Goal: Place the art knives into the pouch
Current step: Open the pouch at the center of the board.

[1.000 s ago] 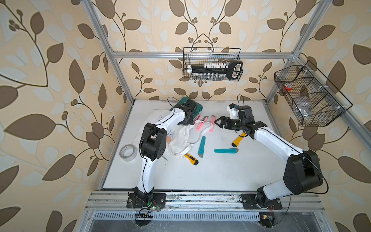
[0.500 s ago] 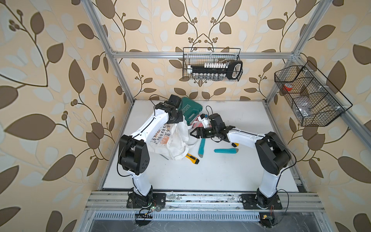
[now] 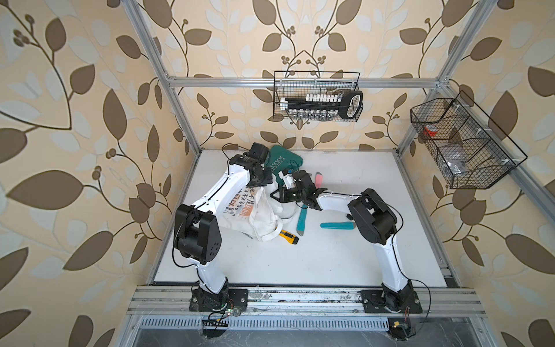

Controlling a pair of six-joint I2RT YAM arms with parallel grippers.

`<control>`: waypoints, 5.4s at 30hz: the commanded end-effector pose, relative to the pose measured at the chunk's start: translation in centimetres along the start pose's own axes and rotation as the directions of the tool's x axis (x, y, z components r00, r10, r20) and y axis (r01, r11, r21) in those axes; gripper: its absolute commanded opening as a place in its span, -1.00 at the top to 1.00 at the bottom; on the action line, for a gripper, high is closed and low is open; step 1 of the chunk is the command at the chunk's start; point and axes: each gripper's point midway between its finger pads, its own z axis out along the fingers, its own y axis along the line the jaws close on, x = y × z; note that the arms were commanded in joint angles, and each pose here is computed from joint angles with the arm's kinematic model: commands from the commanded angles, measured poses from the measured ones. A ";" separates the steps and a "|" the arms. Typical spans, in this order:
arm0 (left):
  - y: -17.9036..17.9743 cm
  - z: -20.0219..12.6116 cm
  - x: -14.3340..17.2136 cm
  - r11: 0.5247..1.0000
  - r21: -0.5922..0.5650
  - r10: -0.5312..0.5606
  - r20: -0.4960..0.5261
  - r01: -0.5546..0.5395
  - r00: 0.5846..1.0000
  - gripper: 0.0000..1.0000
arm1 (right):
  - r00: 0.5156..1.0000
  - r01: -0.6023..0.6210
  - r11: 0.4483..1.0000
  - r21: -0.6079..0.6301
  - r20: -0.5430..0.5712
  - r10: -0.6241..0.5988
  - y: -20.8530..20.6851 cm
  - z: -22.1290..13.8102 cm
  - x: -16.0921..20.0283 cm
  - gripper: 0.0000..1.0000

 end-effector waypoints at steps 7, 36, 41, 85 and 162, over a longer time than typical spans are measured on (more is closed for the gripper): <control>4.0 -9.3 -4.0 0.996 0.039 -0.089 0.191 0.083 0.978 1.00 | 0.997 0.065 0.996 0.057 -0.042 -0.062 5.6 -7.2 -2.0 1.00; 5.1 -11.9 -9.5 0.984 0.149 -0.130 0.249 0.095 0.960 -0.85 | 0.994 -0.037 0.987 0.159 -0.094 0.053 7.3 -16.7 -7.7 1.00; 2.1 -10.9 -6.6 0.952 0.305 -0.074 0.175 0.017 0.982 -0.85 | 0.994 -0.022 0.996 0.086 -0.103 0.031 8.4 -17.7 -7.5 1.00; -7.9 -11.8 7.9 0.824 0.514 0.232 0.079 -0.239 0.970 -0.79 | 0.994 0.000 0.994 -0.109 -0.111 -0.012 8.0 -24.1 -5.9 1.00; -7.0 -18.3 3.0 0.821 0.471 0.168 0.342 -0.323 0.925 1.00 | 0.996 0.020 1.000 -0.019 -0.084 -0.022 5.0 -28.0 -7.8 1.00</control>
